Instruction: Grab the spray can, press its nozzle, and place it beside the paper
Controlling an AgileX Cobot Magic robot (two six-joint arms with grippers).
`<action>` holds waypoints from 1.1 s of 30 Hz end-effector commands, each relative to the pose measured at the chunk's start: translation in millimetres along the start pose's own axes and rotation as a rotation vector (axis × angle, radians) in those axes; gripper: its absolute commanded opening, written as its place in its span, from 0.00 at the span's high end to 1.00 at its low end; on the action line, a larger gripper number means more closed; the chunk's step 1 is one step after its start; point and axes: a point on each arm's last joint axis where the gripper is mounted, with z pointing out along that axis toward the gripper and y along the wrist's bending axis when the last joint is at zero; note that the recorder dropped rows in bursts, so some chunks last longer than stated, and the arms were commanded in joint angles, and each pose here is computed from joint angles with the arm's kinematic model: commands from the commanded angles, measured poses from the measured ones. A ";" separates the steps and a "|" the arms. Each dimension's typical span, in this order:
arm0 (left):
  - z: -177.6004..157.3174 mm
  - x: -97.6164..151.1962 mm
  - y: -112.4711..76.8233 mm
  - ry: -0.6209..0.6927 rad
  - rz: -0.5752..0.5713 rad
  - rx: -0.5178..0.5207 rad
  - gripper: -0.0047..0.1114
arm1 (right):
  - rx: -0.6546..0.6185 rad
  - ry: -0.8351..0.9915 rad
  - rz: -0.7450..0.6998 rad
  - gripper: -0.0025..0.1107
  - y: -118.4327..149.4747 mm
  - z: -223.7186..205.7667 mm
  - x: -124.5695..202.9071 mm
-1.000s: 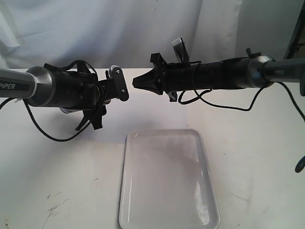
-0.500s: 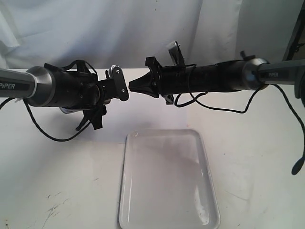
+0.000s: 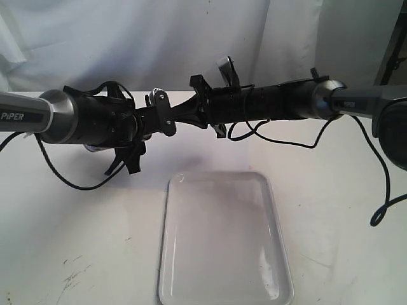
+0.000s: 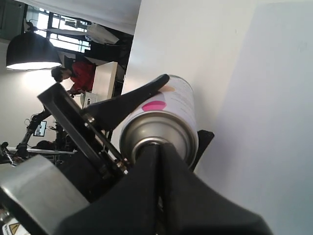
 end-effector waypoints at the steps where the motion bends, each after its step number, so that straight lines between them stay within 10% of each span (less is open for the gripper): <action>1: -5.0 -3.4 5.9 -0.008 0.005 -0.022 0.96 | -0.022 0.037 0.008 0.98 3.4 -0.1 1.6; 33: -8.9 -11.5 0.4 -0.033 0.004 -0.008 0.96 | -0.017 0.076 -0.001 0.98 6.9 11.3 10.4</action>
